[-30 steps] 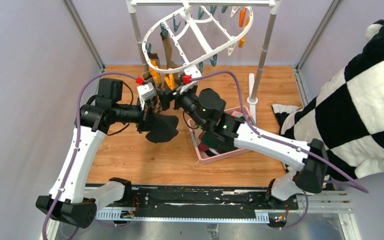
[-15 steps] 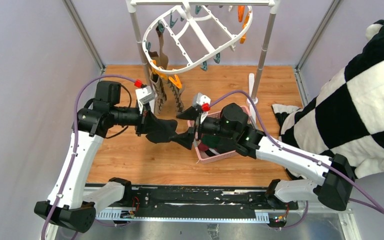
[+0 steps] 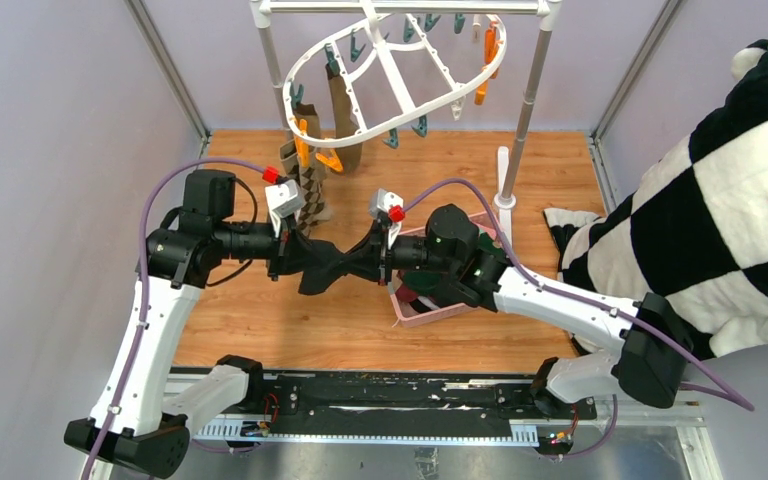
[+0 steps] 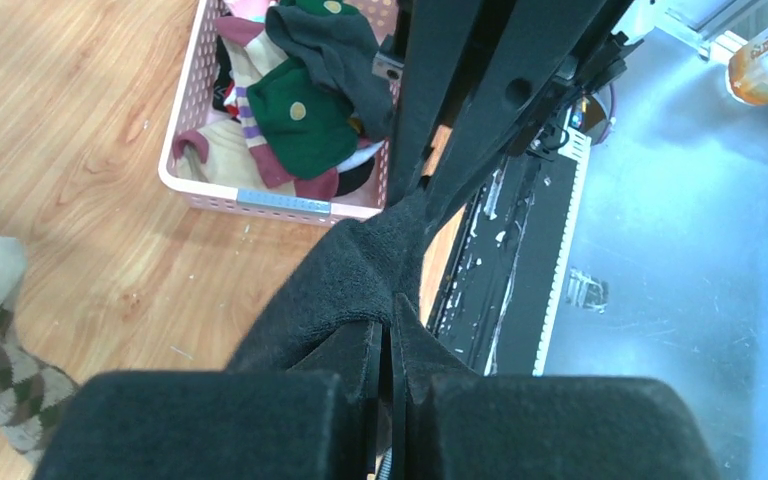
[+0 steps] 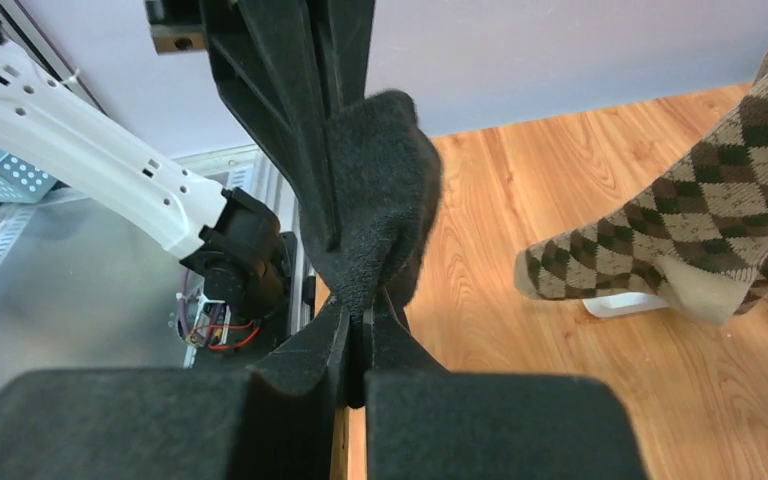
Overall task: Remove the socks clipped to the hanger
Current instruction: Place the sock in the bin.
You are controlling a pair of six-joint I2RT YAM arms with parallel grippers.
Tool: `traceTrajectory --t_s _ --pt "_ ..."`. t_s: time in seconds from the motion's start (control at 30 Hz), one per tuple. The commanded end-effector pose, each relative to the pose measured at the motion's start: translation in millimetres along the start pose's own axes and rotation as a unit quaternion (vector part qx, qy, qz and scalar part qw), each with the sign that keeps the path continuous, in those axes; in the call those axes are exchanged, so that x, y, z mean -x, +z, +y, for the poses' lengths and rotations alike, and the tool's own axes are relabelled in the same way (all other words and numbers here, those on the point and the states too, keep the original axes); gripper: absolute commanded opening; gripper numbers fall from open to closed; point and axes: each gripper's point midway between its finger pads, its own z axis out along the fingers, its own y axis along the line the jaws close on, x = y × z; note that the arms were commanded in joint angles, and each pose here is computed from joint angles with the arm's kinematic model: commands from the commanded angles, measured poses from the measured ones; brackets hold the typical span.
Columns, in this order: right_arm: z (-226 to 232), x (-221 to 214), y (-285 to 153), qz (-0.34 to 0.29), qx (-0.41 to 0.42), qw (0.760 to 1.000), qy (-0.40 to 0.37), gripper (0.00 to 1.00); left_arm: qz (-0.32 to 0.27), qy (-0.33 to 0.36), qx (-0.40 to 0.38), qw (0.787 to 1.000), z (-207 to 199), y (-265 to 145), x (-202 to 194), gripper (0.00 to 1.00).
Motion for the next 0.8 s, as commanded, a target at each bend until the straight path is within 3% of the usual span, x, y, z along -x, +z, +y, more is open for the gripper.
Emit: traceTrajectory --t_s 0.0,0.07,0.1,0.13,0.27,0.37,0.57,0.63,0.77 --pt "3 32 -11 -0.042 -0.015 0.999 -0.009 0.0 0.007 0.004 0.004 1.0 1 1 -7 0.07" --pt "-6 26 -17 -0.025 -0.041 0.999 0.011 0.0 0.012 0.004 0.023 1.0 6 -1 -7 0.58" --pt "-11 21 -22 -0.014 -0.053 0.998 0.029 0.0 0.014 0.008 0.034 0.999 9 -3 -6 0.9" --pt "-18 15 -28 -0.004 -0.066 0.997 0.047 0.0 0.015 0.014 0.047 0.999 11 -5 -6 0.98" --pt "-52 -27 -63 0.045 -0.143 0.98 0.132 0.0 0.025 0.021 0.096 0.995 23 -12 -7 1.0" --pt "-72 -80 -98 0.111 -0.217 0.951 0.189 0.0 0.037 0.013 0.125 0.991 32 -16 -14 1.0" --pt "-103 -174 -180 0.259 -0.395 0.854 0.216 0.0 0.047 -0.037 0.159 0.986 55 -21 -34 1.0" --pt "-113 -185 -200 0.288 -0.442 0.826 0.2 0.01 0.039 -0.051 0.162 0.985 60 -24 -34 1.0" --pt "-134 -171 -232 0.323 -0.527 0.77 0.157 0.15 0.021 -0.064 0.171 0.983 65 -31 -27 1.0"
